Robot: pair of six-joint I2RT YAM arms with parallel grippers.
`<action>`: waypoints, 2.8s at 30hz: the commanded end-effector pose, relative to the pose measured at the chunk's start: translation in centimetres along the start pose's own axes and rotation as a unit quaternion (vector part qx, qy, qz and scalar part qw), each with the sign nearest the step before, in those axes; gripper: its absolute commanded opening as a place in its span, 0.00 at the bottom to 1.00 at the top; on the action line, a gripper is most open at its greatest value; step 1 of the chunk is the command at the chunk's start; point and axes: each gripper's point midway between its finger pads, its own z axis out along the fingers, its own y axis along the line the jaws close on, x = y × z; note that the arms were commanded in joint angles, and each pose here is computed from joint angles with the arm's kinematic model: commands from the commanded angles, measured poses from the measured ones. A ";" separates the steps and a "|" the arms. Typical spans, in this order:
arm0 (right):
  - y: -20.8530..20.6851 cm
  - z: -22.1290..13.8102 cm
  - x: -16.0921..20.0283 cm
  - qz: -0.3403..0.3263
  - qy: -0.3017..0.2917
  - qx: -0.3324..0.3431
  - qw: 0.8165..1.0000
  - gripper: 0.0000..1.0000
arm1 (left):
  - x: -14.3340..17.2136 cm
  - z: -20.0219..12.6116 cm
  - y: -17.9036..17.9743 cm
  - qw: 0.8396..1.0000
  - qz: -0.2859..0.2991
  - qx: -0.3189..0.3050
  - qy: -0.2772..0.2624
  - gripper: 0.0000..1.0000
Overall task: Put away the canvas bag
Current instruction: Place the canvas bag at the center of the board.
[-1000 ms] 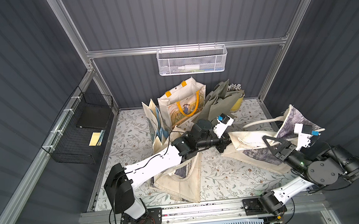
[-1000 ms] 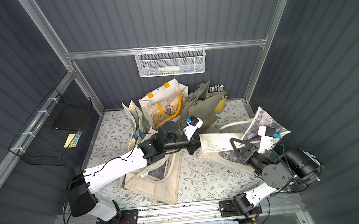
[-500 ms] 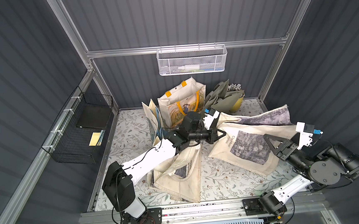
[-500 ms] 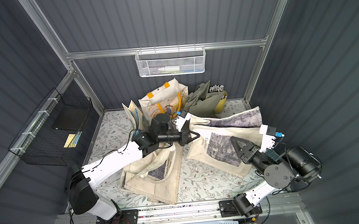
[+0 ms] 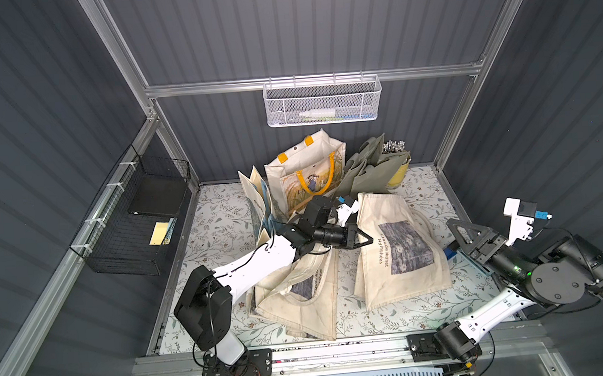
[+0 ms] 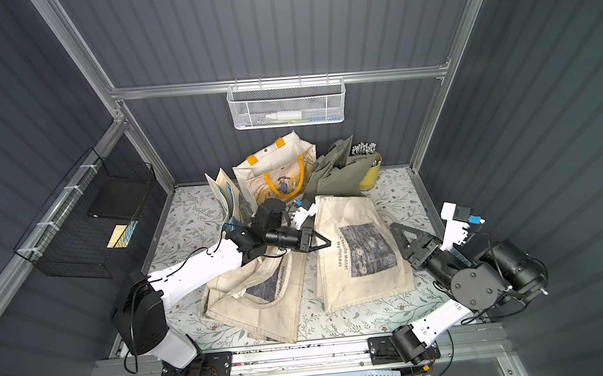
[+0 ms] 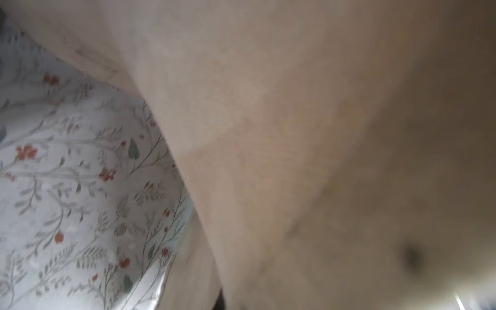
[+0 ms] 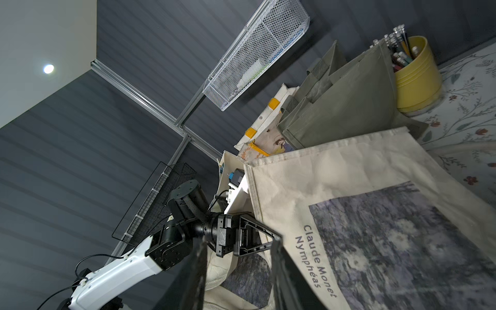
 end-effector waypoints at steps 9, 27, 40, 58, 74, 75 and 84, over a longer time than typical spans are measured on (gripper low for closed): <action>-0.7 0.0 0.1 -0.014 -0.005 0.002 1.000 0.46 | -1.5 -0.1 -3.4 0.997 0.044 0.046 0.037 0.00; -1.5 0.1 0.2 -0.009 -0.009 0.001 1.000 0.47 | -6.8 -3.6 -8.4 0.989 0.145 -0.023 -0.010 0.00; -1.5 -0.1 -1.9 -0.014 -0.020 -0.004 1.000 0.47 | -5.8 -2.1 -8.6 0.956 0.232 -0.177 0.030 0.00; -1.9 1.2 -2.6 -0.036 0.032 0.008 0.999 0.48 | -7.1 -2.9 -10.5 0.854 0.379 -0.355 -0.026 0.00; -0.4 -0.2 -8.8 -0.099 -0.032 0.057 0.993 0.43 | -2.7 0.2 -8.9 0.711 0.485 -0.509 -0.022 0.00; -1.0 -0.2 -8.6 -0.093 -0.034 0.061 0.993 0.43 | -2.2 1.0 -8.6 0.699 0.494 -0.517 -0.022 0.00; -3.2 -0.9 -8.6 -0.107 -0.055 0.090 0.989 0.41 | -0.5 4.6 -5.8 0.682 0.506 -0.528 0.000 0.00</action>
